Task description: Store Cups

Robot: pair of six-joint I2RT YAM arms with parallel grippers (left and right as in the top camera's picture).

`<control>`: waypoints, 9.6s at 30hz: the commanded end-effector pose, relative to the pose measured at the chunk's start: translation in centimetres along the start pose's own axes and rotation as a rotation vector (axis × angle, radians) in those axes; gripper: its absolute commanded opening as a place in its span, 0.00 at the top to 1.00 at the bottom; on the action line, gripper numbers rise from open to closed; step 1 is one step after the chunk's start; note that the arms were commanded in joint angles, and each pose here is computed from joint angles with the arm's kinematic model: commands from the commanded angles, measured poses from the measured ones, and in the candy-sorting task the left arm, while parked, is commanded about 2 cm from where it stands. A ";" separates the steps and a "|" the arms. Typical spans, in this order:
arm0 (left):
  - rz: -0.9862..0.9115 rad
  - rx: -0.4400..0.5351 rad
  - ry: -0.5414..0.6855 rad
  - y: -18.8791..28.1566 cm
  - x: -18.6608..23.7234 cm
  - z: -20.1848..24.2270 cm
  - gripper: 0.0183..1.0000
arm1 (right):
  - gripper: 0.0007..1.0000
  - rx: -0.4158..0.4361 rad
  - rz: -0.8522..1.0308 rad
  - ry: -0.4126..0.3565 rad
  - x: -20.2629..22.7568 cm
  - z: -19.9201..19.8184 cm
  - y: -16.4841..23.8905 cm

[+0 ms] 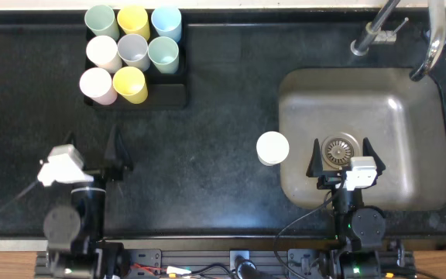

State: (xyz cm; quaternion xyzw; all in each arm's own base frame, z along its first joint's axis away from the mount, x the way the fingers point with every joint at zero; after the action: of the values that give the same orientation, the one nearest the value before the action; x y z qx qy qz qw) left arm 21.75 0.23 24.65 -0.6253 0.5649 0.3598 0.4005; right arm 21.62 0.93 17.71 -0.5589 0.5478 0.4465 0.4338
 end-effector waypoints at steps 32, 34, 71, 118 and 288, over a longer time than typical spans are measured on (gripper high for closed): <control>0.196 0.083 -0.418 1.1 8.6 2.1 0.00 | 0.00 -0.010 -0.001 -0.004 0.3 0.3 0.0; 0.196 0.083 -0.418 1.1 8.6 2.1 0.00 | 0.00 -0.010 -0.001 -0.004 0.3 0.3 0.0; 0.196 0.083 -0.418 1.1 8.6 2.1 0.00 | 0.00 -0.315 0.417 -0.026 -8.9 1.0 2.0; 0.196 0.083 -0.418 1.1 8.6 2.1 0.00 | 0.39 -0.807 1.417 0.334 3.8 8.9 -8.8; 0.196 0.083 -0.418 1.1 8.6 2.1 0.00 | 0.00 0.057 0.311 -0.233 0.4 -0.2 -3.4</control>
State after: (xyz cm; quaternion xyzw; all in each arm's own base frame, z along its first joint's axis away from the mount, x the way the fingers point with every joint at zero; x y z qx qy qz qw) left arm 21.58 -1.40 15.87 -0.4610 0.5381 0.5007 0.4971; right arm 25.65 1.36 17.32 -0.3949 0.5971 0.5661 0.4087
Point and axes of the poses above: each gripper's point midway between its finger pads, its own y axis back along the fingers, its own z axis along the line the jaws close on, x = y × z, the point moved 3 cm from there along y, back along the fingers, and after that the axes turned 11 degrees about y, right-handed, at the moved point
